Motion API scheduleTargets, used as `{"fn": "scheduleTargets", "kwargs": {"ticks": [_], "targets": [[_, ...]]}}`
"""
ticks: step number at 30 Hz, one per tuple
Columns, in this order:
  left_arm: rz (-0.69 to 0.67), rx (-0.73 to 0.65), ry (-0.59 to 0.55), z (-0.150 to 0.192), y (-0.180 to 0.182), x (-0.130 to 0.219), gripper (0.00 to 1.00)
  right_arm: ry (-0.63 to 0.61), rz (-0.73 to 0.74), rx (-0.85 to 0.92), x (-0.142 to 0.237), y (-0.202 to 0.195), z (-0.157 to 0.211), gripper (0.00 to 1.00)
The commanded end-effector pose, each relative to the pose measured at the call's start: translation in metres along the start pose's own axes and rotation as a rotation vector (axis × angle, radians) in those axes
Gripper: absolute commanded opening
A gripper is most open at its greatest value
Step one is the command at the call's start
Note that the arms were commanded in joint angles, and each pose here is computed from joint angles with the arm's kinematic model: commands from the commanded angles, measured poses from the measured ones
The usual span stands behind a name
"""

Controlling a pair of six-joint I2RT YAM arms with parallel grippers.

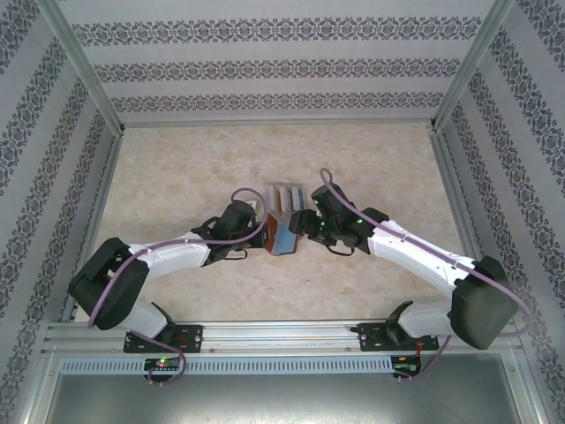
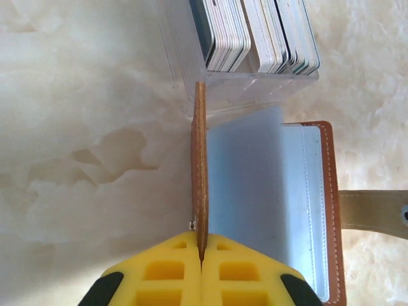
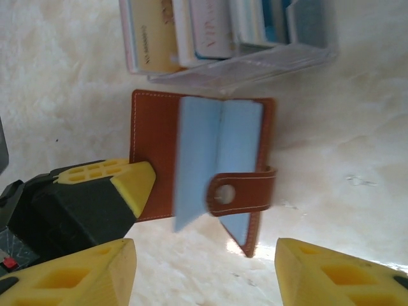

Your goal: Put the credit cards into the card holder

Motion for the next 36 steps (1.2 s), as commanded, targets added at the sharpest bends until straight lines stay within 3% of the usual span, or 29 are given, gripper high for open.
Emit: {"fn": "scheduleTargets", "kwargs": {"ticks": [1,5,10,20,29,36], "targets": [[0.006,0.008,-0.083,-0.012,-0.004,0.010,0.00,0.025,-0.055,0.003,-0.016,0.010,0.007,0.62],[-0.008,0.003,-0.087,-0.013,-0.003,0.011,0.00,0.056,-0.022,-0.010,-0.030,0.003,0.012,0.61],[0.022,0.018,-0.074,-0.010,-0.006,0.005,0.00,0.056,-0.019,-0.009,-0.031,0.001,0.007,0.38],[0.038,0.027,-0.083,-0.009,-0.006,0.004,0.00,0.089,0.025,-0.020,-0.055,-0.022,0.002,0.42],[0.074,0.027,-0.083,-0.009,-0.010,0.002,0.00,0.121,0.017,-0.022,-0.063,-0.030,-0.009,0.27],[0.085,0.026,-0.088,-0.009,-0.011,0.003,0.00,0.153,0.049,-0.034,-0.081,-0.039,-0.006,0.27]]}}
Point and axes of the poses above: each hand's point on the last joint's axis, 136 mm out from that joint toward the fingers, its own x axis back along the fingers, its own y axis along the line the jaws close on, z = x × y, the point moved 5 cm from there along x, back along the fingers, and after that the axes turned 9 degrees about -x, right-handed, at the moved point
